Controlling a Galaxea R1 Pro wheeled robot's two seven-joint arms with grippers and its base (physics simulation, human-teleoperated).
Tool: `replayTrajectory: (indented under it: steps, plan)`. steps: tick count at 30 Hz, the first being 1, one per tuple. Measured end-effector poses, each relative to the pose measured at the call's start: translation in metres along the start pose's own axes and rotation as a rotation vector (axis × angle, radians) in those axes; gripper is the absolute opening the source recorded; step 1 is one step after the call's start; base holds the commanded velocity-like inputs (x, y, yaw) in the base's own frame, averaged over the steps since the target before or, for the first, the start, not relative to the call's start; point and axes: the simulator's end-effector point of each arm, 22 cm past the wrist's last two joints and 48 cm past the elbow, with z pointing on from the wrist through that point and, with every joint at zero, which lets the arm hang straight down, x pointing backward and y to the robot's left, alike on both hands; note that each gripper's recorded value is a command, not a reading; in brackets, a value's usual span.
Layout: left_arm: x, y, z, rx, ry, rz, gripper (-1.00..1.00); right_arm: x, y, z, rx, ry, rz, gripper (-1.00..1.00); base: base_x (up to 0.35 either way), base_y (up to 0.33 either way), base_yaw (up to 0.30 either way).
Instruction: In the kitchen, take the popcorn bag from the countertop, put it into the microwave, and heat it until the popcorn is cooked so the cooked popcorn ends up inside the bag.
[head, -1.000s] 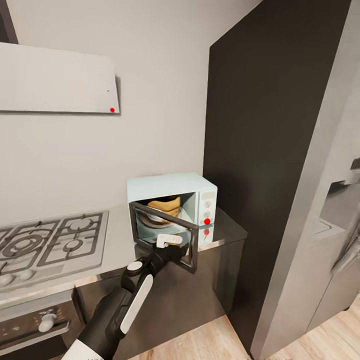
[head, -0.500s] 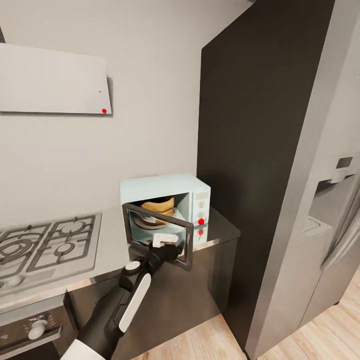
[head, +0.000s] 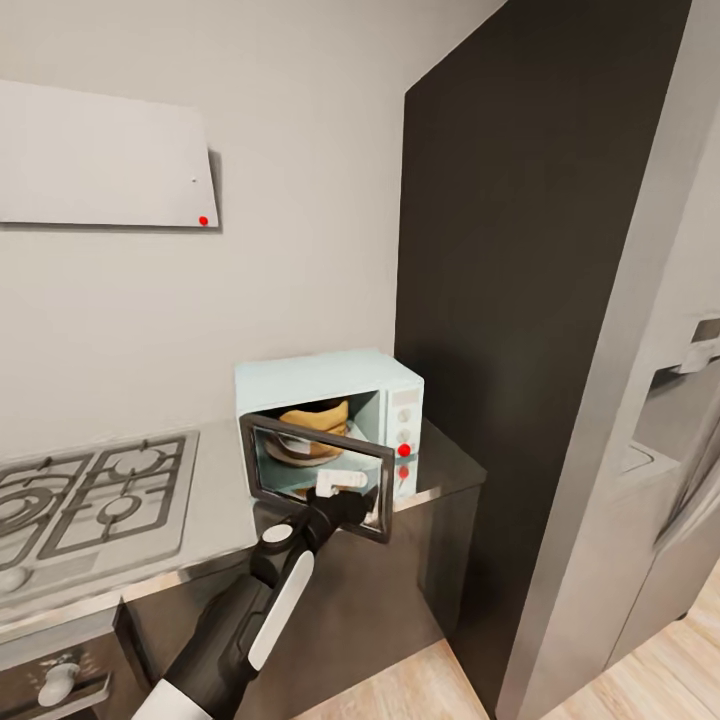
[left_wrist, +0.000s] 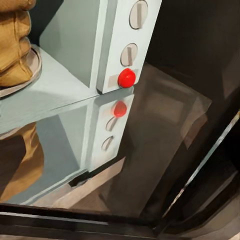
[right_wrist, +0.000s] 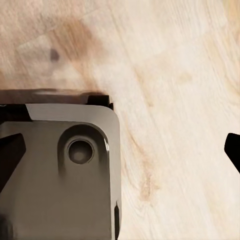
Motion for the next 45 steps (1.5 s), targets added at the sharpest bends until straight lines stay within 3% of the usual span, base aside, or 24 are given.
replayTrajectory:
  steps: [34,45]
  plan:
    - [0.000,-0.004,0.000,0.011,-0.001,-0.011,1.00,0.000,-0.001,0.000,0.001,0.000,-0.002,1.00,0.204,0.000,0.000]
    - [-0.001,-0.009,0.001,0.019,-0.001,-0.019,1.00,0.000,-0.001,0.000,0.001,0.001,-0.001,1.00,0.026,0.036,0.000]
